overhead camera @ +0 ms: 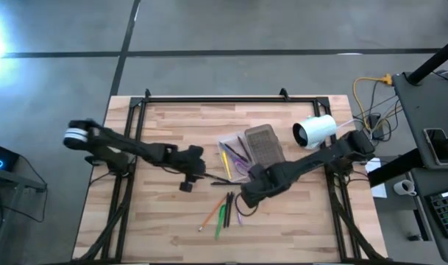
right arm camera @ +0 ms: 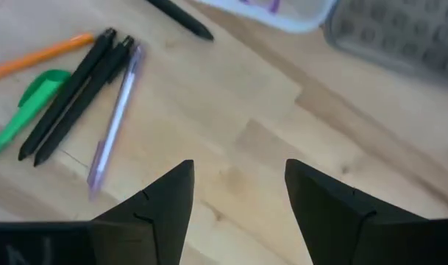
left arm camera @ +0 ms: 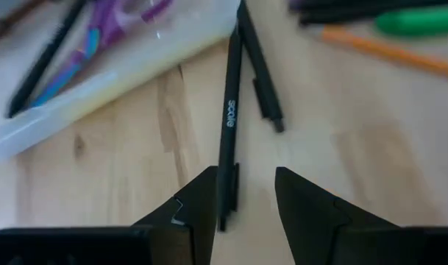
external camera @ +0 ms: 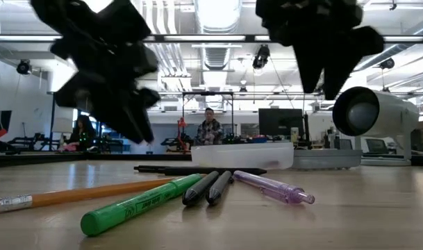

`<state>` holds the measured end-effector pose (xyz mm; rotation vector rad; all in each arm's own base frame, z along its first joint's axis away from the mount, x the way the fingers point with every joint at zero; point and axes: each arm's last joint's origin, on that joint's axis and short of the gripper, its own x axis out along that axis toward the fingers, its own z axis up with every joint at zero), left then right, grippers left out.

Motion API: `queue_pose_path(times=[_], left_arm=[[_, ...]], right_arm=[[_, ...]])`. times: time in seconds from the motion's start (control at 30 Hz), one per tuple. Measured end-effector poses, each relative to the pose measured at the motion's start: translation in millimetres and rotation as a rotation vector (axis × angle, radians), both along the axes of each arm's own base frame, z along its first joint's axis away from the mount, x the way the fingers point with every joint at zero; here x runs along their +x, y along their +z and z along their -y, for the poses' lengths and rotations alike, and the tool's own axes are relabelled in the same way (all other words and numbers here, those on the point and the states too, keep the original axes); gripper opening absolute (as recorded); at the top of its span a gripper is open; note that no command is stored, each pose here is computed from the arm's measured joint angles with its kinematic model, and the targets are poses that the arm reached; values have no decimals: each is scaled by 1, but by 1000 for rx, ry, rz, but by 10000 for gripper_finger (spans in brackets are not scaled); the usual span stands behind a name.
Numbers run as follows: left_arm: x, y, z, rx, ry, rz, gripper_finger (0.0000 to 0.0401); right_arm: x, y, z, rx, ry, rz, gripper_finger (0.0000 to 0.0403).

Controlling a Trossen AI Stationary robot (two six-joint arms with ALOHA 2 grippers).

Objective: Pick & place school supplies into a supply box
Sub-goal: Put the black pen into the supply box

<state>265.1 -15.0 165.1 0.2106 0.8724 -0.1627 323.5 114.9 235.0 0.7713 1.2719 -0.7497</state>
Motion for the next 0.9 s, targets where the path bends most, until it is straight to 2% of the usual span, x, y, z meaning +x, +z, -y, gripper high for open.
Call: queue_pose_path(times=[0.23, 0.4, 0.57, 0.67, 0.83, 0.9], left_arm=[[50, -14, -3, 64, -69, -93, 120], [62, -20, -3, 74, -120, -193, 120], [61, -26, -3, 60, -129, -204, 117], [60, -29, -3, 52, -126, -210, 96], [60, -31, -5, 48, -122, -219, 28], [60, -31, -6, 46, -118, -221, 13]], right_arm=[[-14, -1, -26, -2, -62, -20, 206], [-27, -2, -39, -45, -113, -44, 206], [-33, -4, -45, -67, -134, -53, 206], [-35, -7, -45, -72, -137, -61, 206], [-36, -11, -44, -77, -138, -69, 206], [-36, -11, -45, -78, -137, -69, 205]])
